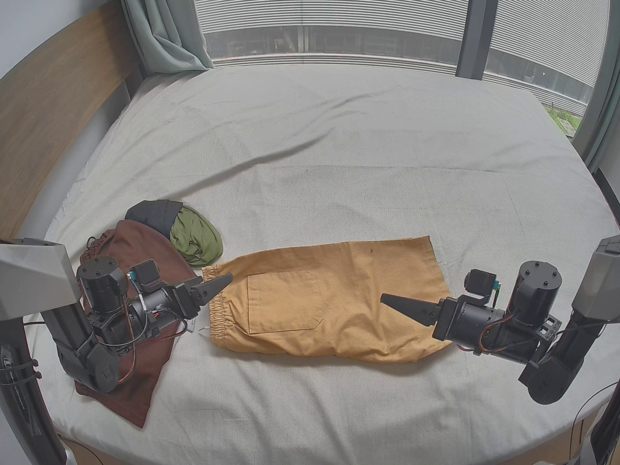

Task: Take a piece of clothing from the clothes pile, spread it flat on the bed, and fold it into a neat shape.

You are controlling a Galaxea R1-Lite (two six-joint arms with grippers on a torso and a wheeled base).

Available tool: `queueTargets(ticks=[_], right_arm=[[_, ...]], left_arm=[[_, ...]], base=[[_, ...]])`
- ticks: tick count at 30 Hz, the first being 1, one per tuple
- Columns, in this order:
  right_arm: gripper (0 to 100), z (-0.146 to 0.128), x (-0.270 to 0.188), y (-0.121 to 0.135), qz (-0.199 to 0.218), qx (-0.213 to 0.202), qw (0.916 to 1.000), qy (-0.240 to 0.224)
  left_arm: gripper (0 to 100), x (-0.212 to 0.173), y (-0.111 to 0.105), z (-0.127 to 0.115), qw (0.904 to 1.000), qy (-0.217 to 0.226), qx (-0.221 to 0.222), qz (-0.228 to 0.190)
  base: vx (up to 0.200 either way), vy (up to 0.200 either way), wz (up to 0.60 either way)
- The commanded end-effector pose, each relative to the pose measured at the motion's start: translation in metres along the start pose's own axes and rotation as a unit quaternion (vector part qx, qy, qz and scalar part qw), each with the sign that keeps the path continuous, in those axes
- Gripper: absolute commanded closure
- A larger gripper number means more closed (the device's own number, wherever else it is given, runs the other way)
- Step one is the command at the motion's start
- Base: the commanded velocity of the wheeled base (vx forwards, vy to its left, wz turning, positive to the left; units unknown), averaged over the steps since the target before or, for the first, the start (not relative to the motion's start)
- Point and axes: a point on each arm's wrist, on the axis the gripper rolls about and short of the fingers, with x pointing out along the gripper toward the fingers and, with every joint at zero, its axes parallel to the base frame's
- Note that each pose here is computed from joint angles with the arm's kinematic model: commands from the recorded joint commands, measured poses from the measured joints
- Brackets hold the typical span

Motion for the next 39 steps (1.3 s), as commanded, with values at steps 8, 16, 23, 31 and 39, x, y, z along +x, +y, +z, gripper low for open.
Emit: queueTargets(ticks=[8,16,23,31,39], right_arm=[[0,0.016,-0.008,-0.009,-0.006,-0.005,0.9997,-0.024],[0,0.016,-0.006,-0.009,-0.005,-0.005,0.9997,-0.025],[0,0.016,-0.006,-0.010,-0.006,-0.005,0.9997,-0.024],[0,0.013,-0.005,-0.012,-0.009,-0.002,0.9998,-0.018],[0,0.011,-0.004,-0.013,-0.010,0.000,0.9998,-0.014]], left_arm=[[0,-0.002,0.005,-0.003,0.9999,0.005,-0.005,0.008],[0,-0.003,0.012,-0.007,0.9997,0.012,-0.014,0.017],[0,0.000,0.025,-0.029,0.9976,0.046,-0.037,0.034],[0,0.005,0.040,-0.052,0.9940,0.078,-0.057,0.052],[0,0.006,0.046,-0.064,0.9909,0.095,-0.072,0.062]], base=[[0.000,0.000,0.00],[0.000,0.000,0.00],[0.000,0.000,0.00],[0.000,0.000,0.00],[0.000,0.000,0.00]])
